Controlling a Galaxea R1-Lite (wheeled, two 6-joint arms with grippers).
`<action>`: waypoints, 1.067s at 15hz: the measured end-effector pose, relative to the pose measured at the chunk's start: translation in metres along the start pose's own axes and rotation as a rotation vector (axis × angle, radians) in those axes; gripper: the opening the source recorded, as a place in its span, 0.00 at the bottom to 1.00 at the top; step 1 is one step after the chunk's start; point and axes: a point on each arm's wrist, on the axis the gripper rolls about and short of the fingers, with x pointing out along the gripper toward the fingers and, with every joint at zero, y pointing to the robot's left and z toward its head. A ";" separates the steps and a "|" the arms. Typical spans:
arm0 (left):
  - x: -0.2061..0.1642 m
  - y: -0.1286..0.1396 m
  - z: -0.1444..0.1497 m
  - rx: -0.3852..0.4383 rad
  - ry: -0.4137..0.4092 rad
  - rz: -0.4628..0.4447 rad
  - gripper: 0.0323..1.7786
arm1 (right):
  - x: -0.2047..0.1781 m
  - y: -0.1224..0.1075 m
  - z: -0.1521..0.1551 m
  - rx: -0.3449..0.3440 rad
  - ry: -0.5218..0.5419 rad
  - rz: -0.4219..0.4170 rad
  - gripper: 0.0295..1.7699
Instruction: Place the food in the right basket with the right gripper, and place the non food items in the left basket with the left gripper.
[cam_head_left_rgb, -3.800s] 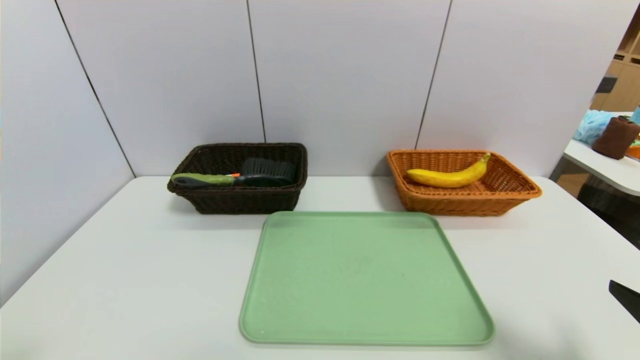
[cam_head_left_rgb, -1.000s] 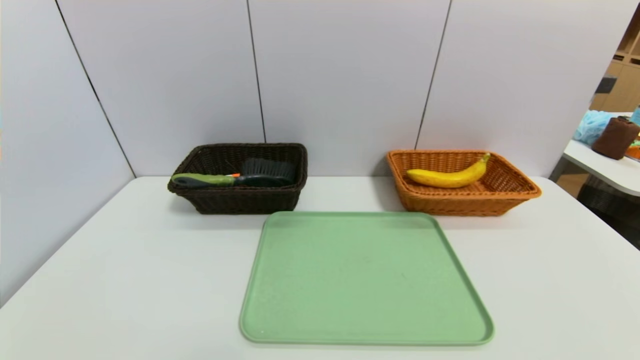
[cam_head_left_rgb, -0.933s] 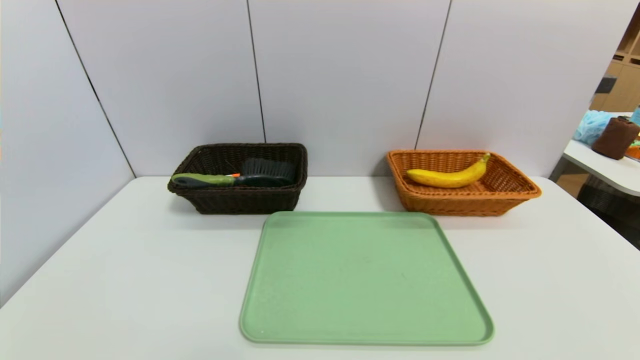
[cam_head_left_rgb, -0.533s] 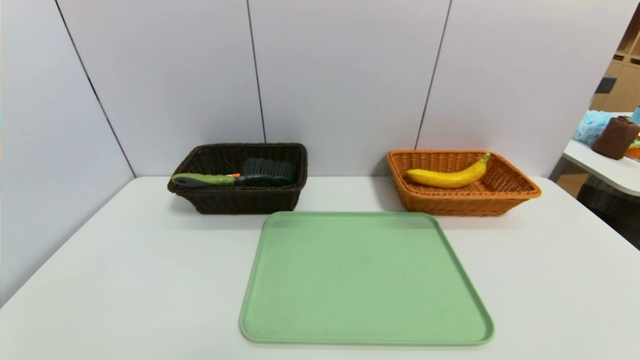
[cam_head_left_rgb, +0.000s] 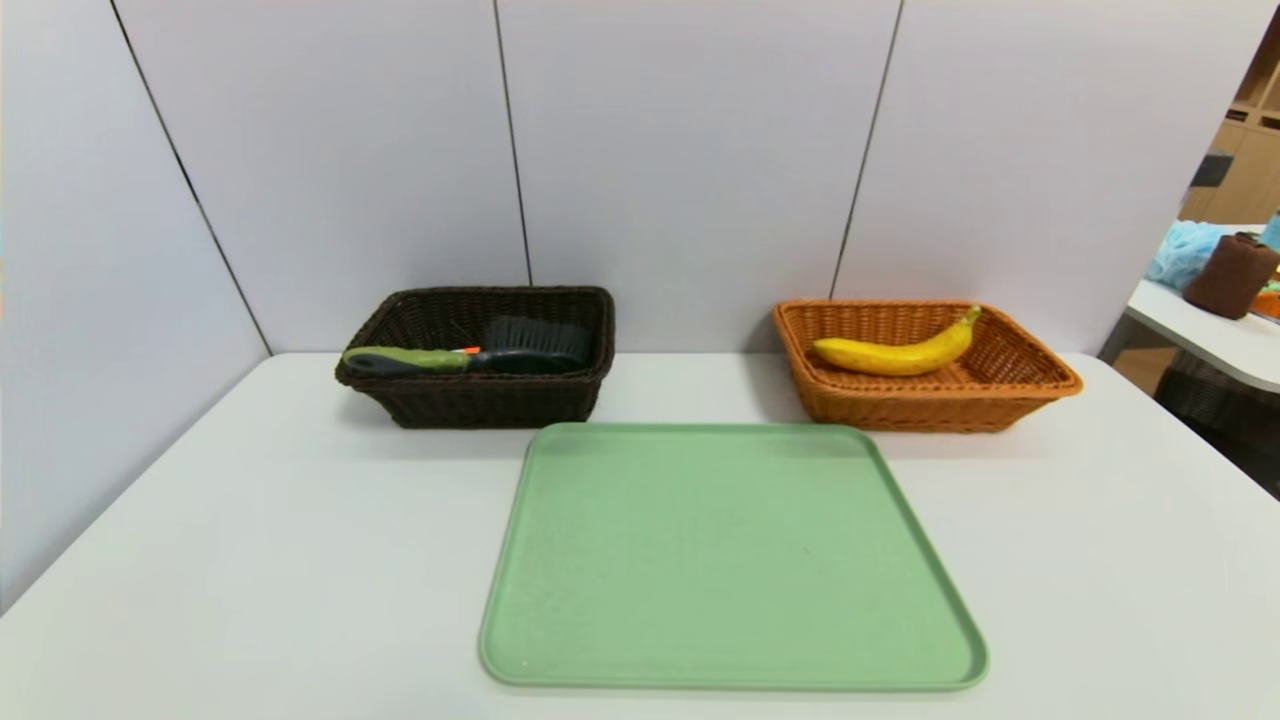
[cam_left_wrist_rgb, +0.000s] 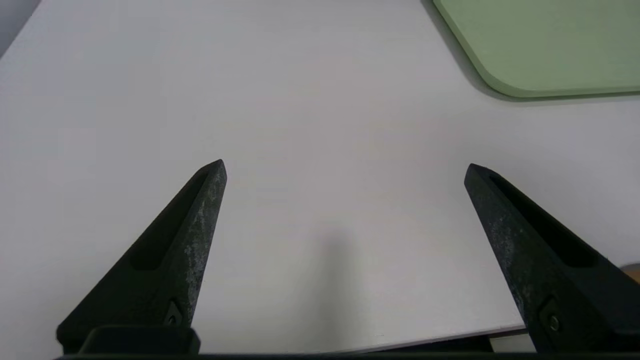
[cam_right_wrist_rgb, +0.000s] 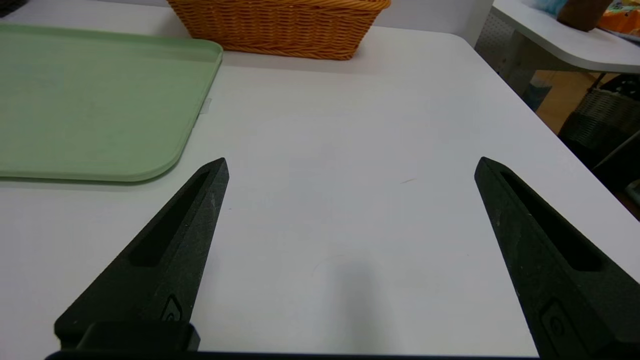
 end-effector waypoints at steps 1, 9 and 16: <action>0.002 0.001 0.000 0.013 -0.022 0.011 0.95 | 0.000 0.000 0.000 0.000 0.000 0.000 0.96; 0.023 0.007 -0.013 0.176 -0.158 0.128 0.95 | 0.000 0.000 0.000 -0.028 0.000 0.003 0.96; 0.023 0.007 -0.013 0.188 -0.169 0.133 0.95 | 0.002 0.002 -0.003 -0.058 -0.023 0.057 0.96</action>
